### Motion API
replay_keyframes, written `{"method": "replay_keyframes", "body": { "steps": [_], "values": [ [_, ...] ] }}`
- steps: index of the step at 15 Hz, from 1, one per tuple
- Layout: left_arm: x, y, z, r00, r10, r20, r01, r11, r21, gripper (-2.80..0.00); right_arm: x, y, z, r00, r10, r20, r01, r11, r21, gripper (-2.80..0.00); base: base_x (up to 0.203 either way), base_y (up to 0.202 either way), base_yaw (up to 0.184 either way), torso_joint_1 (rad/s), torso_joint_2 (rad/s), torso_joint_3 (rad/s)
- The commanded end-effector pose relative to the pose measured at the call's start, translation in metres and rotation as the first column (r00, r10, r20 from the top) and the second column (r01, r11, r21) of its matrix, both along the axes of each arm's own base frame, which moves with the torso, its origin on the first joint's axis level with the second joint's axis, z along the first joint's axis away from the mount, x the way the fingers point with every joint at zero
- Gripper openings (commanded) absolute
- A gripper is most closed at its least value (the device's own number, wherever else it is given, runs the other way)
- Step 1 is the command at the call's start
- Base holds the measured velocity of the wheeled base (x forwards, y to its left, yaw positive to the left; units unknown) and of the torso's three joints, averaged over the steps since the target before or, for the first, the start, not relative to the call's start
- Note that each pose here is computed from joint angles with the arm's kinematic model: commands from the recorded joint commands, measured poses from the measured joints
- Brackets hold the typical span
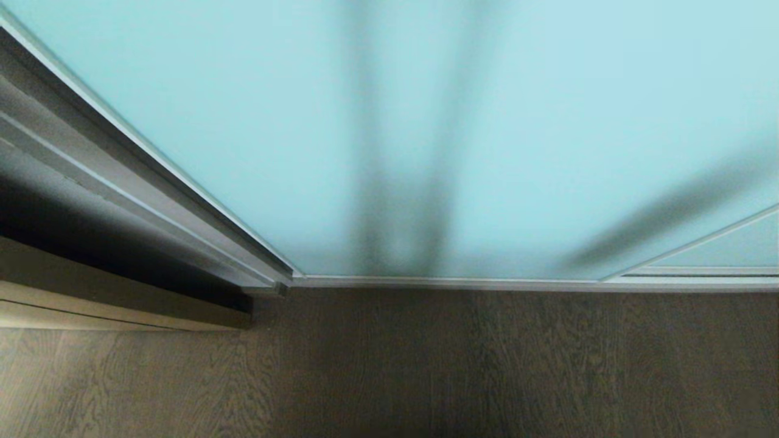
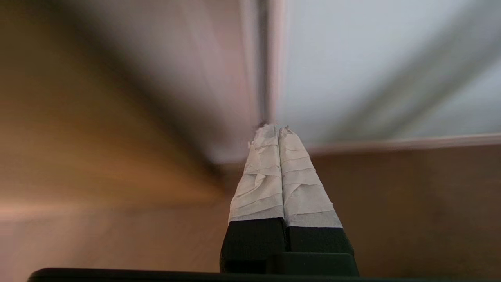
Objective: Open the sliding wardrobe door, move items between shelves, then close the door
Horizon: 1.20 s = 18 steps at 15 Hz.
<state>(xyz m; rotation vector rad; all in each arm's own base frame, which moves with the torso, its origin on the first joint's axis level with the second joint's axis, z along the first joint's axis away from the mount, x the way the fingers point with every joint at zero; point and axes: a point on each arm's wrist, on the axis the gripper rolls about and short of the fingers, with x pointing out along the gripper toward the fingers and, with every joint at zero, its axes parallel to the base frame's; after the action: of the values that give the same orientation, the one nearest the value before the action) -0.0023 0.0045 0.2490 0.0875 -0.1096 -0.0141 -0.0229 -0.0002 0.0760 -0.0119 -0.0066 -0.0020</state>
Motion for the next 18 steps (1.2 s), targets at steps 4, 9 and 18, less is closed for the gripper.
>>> {"method": "replay_keyframes", "body": {
  "steps": [4, 9, 18],
  "values": [
    [-0.025, 0.006, -0.053, 0.974, 0.227, -0.026, -0.228, 0.97, -0.079, -2.8, 0.0, 0.0, 0.0, 1.0, 0.0, 0.001, 0.0, 1.0, 0.0, -2.8, 0.0, 0.0, 0.0, 0.0, 0.0, 0.0],
    [-0.025, -0.002, -0.081, 0.981, 0.19, -0.046, -0.192, 0.98, -0.055, -2.8, 0.0, 0.0, 0.0, 1.0, 0.0, 0.001, 0.0, 1.0, 0.0, -2.8, 0.0, 0.0, 0.0, 0.0, 0.0, 0.0],
    [-0.02, -0.005, -0.175, 0.991, 0.044, -0.127, -0.047, 0.999, -0.022, -2.8, 0.0, 0.0, 0.0, 1.0, 0.0, 0.001, 0.0, 1.0, 0.0, -2.8, 0.0, 0.0, 0.0, 0.0, 0.0, 0.0]
  ]
}}
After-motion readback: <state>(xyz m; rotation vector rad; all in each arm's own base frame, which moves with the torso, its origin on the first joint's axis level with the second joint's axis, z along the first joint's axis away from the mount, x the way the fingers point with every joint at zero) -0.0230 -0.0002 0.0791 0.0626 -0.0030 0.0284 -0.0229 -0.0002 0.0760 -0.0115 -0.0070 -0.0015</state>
